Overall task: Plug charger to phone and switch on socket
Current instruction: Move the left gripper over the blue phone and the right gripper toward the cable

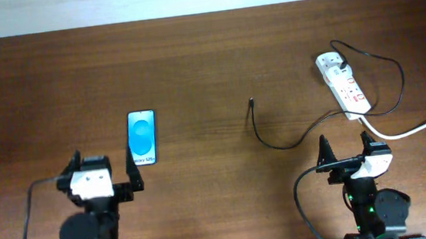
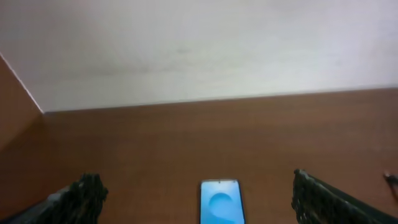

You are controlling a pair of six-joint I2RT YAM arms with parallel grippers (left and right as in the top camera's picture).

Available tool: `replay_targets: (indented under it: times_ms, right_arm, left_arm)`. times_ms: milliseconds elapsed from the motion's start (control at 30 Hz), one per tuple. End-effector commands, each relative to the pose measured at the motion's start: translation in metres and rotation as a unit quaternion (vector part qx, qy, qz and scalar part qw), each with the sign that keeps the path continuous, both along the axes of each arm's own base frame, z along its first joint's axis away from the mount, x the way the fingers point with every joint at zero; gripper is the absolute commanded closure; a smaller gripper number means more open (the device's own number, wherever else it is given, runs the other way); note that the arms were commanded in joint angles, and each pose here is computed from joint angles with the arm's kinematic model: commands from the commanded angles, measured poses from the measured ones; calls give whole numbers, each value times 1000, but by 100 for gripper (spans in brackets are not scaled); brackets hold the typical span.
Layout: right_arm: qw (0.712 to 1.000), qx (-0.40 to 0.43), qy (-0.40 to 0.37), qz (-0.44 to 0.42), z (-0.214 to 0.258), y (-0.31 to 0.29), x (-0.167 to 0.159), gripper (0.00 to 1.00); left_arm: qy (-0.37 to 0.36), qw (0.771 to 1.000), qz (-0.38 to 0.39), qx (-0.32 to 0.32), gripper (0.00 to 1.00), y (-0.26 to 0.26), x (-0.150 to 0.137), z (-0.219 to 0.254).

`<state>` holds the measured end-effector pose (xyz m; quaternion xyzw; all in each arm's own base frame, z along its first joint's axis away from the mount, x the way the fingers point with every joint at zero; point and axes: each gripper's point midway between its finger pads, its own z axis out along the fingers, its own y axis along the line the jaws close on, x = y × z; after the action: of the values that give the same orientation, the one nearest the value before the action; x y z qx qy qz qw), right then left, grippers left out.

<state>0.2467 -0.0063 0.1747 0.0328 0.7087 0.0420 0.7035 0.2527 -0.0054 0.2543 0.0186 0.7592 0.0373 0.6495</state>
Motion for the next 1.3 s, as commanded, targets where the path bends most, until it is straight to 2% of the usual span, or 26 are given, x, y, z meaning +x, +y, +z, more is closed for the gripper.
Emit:
replay_targets:
  times_ms: [0, 167, 400, 600, 667, 700, 800, 933, 1000, 1133, 1267]
  right_arm:
    - [999, -4, -33, 11, 18, 4, -2, 2]
    - [998, -7, -46, 43, 46, 15, -9, 2]
    - [999, 0, 3, 52, 80, 18, -10, 2]
    - [986, 27, 135, 93, 119, 30, 13, 2]
    - [974, 41, 191, 115, 128, 36, 27, 2]
    - [957, 34, 249, 146, 130, 42, 38, 2]
    - [928, 49, 339, 149, 128, 41, 47, 2]
    - [863, 86, 476, 147, 116, 40, 58, 2]
    - [850, 94, 497, 147, 105, 38, 77, 1]
    - [816, 138, 523, 205, 87, 59, 86, 2]
    - [805, 116, 538, 223, 72, 65, 90, 2]
  left_arm:
    - [26, 999, -33, 8, 1, -13, 17, 23]
    - [113, 992, -60, 8, 1, -26, 46, 27]
    - [183, 981, -66, 11, 1, -32, 69, 27]
    - [248, 961, -119, -7, 1, -53, 83, 37]
    - [277, 950, -140, -6, 1, -62, 93, 40]
    - [336, 930, -150, -8, 1, -67, 101, 31]
    - [397, 906, -146, -10, 1, -68, 109, 15]
    - [424, 893, -149, -17, 1, -71, 116, -1]
    - [424, 893, -149, -16, 1, -71, 116, -1]
    - [450, 884, -127, -20, 1, -58, 116, -19]
    - [524, 846, -89, -48, 4, -27, 126, -81]
